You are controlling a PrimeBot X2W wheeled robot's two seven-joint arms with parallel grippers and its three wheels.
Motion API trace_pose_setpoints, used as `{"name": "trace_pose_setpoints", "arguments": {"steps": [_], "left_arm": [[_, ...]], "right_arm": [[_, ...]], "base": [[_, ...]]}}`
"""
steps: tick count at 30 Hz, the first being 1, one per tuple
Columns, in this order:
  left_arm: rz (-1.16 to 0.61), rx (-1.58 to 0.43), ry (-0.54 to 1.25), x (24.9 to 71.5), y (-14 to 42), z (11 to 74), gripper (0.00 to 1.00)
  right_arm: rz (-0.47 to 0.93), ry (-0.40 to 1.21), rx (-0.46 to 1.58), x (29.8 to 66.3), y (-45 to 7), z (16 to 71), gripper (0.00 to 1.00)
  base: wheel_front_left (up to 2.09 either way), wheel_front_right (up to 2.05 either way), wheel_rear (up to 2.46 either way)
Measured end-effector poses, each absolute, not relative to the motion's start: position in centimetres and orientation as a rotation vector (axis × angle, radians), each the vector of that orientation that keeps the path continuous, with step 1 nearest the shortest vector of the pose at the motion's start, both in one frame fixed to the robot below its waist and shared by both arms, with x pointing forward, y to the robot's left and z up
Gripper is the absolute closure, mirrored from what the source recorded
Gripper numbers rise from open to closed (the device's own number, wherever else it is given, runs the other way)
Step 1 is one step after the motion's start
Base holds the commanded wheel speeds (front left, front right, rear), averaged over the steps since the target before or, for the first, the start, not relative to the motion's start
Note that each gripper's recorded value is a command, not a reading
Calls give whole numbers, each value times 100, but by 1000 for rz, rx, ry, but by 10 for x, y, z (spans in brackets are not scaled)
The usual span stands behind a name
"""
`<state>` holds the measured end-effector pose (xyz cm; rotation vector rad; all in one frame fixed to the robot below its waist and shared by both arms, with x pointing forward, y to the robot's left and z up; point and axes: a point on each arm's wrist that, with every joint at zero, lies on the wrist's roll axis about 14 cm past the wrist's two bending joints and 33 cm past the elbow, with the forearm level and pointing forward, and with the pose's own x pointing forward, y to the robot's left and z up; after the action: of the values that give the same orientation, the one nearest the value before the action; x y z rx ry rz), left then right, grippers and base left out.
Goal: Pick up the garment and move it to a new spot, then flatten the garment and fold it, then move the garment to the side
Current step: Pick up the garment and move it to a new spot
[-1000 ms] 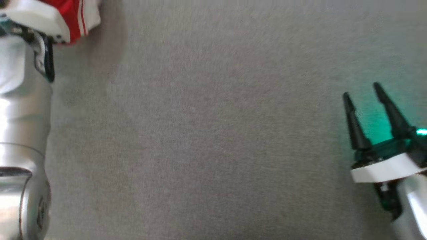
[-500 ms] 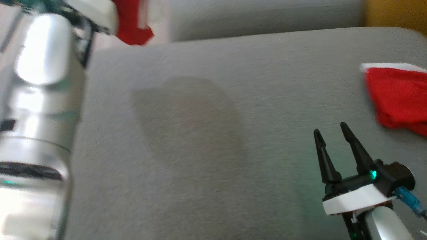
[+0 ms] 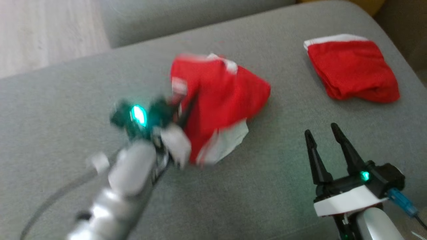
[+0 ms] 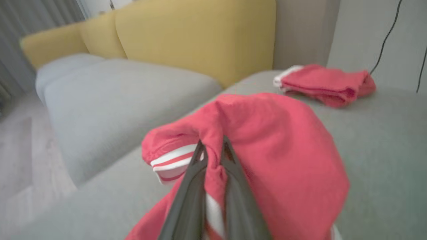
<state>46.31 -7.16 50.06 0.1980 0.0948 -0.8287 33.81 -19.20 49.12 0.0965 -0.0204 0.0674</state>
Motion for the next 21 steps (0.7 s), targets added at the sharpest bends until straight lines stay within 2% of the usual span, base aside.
{"name": "trace_pose_setpoints", "arguments": {"steps": [1,2,3,6,11,15,21], "left_arm": [[-839,187,144,454,-71,478,100],[-847,174,188,444,-72,458,67],[-861,161,226,433,-73,441,0],[-855,112,289,410,-75,412,0],[-761,18,242,398,-65,423,0],[-601,-64,190,385,-38,443,0],[-292,-140,60,371,41,480,0]], "right_arm": [[67,-10,101,339,-191,488,0],[64,1,106,340,-191,485,0],[59,12,109,341,-192,481,0],[43,34,106,342,-197,475,0],[58,51,120,346,-193,468,0],[90,65,138,344,-181,463,0],[147,67,160,340,-160,462,0]], "base": [[0,0,0],[0,0,0],[0,0,0],[0,0,0],[0,0,0],[0,0,0],[0,0,0]]}}
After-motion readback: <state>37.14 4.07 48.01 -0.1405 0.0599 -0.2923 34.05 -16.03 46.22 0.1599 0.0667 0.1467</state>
